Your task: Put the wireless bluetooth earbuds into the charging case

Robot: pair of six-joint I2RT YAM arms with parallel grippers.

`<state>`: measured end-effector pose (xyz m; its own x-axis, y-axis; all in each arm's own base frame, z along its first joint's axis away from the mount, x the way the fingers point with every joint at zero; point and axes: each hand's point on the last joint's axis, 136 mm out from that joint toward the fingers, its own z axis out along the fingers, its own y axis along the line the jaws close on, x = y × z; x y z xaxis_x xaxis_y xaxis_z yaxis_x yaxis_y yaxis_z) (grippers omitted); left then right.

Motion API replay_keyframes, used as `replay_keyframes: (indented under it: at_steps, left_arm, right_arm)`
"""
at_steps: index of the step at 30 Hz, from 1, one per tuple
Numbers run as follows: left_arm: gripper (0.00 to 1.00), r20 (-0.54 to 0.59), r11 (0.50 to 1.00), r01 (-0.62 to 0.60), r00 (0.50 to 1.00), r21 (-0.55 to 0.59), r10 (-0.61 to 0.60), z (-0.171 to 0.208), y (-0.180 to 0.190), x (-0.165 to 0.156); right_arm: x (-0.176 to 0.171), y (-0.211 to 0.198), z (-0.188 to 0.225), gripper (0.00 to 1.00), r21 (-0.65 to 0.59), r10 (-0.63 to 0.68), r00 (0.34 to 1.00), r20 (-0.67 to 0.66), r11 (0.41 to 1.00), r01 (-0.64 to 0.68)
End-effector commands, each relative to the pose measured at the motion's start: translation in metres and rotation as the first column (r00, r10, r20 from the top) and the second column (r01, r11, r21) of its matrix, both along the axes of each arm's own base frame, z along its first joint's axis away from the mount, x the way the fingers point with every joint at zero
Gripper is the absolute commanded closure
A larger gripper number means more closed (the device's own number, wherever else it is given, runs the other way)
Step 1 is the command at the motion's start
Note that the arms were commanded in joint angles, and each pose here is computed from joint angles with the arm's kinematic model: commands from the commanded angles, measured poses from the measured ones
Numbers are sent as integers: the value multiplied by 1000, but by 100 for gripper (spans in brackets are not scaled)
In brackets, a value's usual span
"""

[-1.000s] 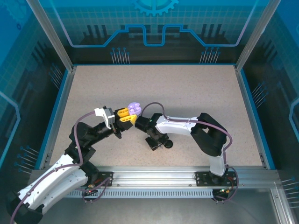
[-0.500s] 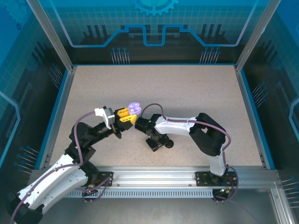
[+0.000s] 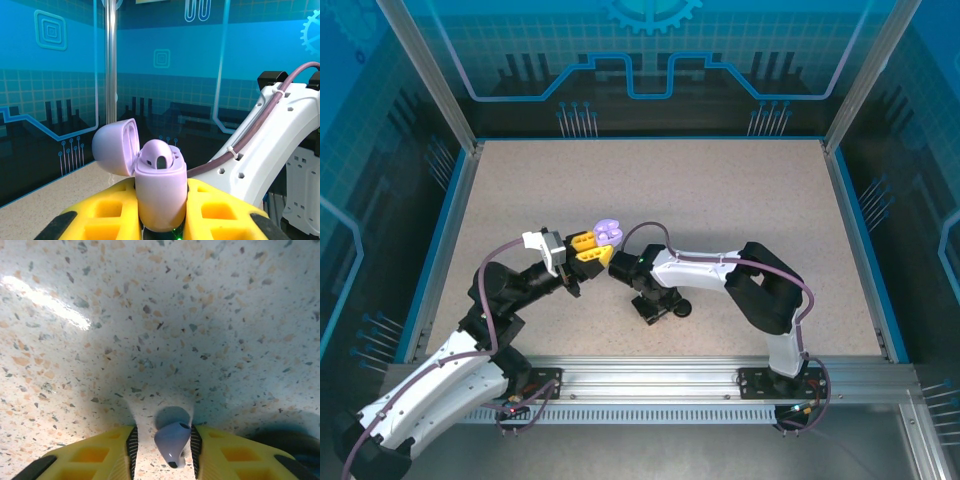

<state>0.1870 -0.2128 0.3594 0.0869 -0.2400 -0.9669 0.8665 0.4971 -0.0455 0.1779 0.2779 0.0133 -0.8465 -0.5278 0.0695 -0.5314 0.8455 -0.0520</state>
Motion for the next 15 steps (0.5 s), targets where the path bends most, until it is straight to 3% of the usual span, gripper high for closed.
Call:
replay_keyframes:
  at_steps: [1, 15]
  left_arm:
    - [87, 21, 1000, -11, 1000, -7, 11, 5, 1, 0]
    - [87, 22, 1000, -9, 1000, -6, 9, 6, 0, 0]
  right_arm:
    - [-5, -8, 4, 62, -27, -4, 1000, -15, 1000, 4]
    - [-20, -17, 3, 62, -29, -49, 997, -59, 998, 48]
